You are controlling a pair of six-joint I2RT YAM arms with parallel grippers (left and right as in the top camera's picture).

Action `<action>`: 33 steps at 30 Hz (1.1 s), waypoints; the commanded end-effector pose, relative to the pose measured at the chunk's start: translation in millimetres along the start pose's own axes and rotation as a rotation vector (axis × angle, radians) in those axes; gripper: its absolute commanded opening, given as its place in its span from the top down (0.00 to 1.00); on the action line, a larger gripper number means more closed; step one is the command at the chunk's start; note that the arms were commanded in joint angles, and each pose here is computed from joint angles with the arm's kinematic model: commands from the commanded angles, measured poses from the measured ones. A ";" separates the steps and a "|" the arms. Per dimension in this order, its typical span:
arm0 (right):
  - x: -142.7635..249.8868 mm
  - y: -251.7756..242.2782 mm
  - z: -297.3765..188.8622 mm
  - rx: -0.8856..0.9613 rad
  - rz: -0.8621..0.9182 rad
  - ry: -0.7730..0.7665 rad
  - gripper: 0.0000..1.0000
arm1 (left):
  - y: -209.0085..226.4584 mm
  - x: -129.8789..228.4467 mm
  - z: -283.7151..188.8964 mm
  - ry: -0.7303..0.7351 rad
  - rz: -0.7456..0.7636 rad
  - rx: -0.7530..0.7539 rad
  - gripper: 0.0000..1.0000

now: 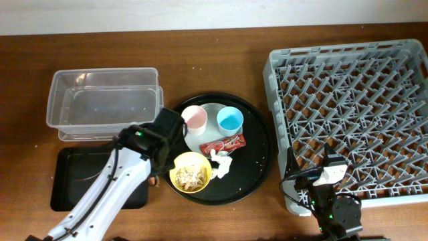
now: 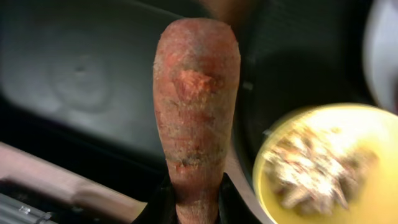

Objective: Sort waste into correct bins and load items into the dishwasher rack
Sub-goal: 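Carry the carrot left and drop it onto the black tray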

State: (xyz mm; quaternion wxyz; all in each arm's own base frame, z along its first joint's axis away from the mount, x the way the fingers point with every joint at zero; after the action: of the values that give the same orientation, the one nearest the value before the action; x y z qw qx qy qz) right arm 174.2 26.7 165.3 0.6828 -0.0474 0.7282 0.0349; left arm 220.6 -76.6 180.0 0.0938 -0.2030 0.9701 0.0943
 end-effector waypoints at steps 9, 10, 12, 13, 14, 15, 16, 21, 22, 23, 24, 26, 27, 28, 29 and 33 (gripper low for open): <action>3.0 -0.8 0.2 0.004 -0.007 0.006 0.02 | 63.8 -25.5 26.6 -0.112 -0.413 -0.224 1.00; 3.0 -0.8 0.2 0.004 -0.007 0.007 0.02 | 70.3 -29.2 28.4 -0.109 -0.449 -0.230 1.00; 3.0 -0.8 0.2 0.004 -0.007 0.007 0.02 | 83.9 -36.9 32.2 -0.105 -0.523 -0.242 1.00; 3.0 -0.8 0.2 0.004 -0.007 0.007 0.02 | 89.6 -40.0 33.7 -0.104 -0.555 -0.245 1.00; 3.1 -0.8 0.2 0.004 -0.007 0.007 0.02 | 95.5 -43.1 35.4 -0.105 -0.587 -0.249 1.00; 3.0 -0.8 0.2 0.004 -0.007 0.007 0.01 | 106.0 -48.1 39.2 -0.108 -0.644 -0.254 1.00; 3.0 -0.8 0.2 0.004 -0.007 0.007 0.02 | 111.7 -50.0 42.2 -0.109 -0.674 -0.258 1.00; 3.0 -0.8 0.2 0.004 -0.007 0.007 0.02 | 144.2 -54.1 57.5 -0.103 -0.826 -0.291 1.00; 3.1 -0.8 0.2 0.004 -0.007 0.007 0.02 | 149.9 -54.7 58.8 -0.102 -0.851 -0.296 1.00; 3.0 -0.8 0.2 0.004 -0.007 0.007 0.02 | 153.4 -55.0 60.4 -0.101 -0.869 -0.297 1.00; 3.1 -0.8 0.2 0.004 -0.007 0.007 0.02 | 157.0 -54.9 64.2 -0.099 -0.893 -0.292 1.00; 3.0 -0.8 0.2 0.004 -0.007 0.007 0.02 | 161.0 -50.7 74.6 -0.088 -0.923 -0.284 1.00; 3.0 -0.8 0.2 0.004 -0.007 0.007 0.02 | 161.5 -46.9 79.8 -0.083 -0.925 -0.289 1.00; 3.1 -0.8 0.2 0.004 -0.007 0.007 0.01 | 161.1 -44.5 83.5 -0.081 -0.925 -0.289 1.00; 3.1 -0.8 0.2 0.004 -0.007 0.007 0.02 | 160.5 -40.7 89.6 -0.080 -0.924 -0.290 1.00; 3.1 -0.8 0.2 0.004 -0.007 0.007 0.02 | 158.5 -34.8 103.6 -0.095 -0.931 -0.278 0.99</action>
State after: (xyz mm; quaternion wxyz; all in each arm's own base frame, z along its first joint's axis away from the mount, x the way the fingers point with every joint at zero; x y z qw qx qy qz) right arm 174.2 26.7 165.3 0.6828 -0.0473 0.7282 0.0348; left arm 204.6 101.7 115.6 0.1325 -0.6146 0.7558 0.1831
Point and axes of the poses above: each gripper's point midway between its finger pads, its own z axis out along the fingers, its own y axis along the line the jaws close on, x = y × z, the point moved 7 cm from there along -z, back along the fingers, and after that the axes turned 6 degrees about -z, right-handed, at the moved point
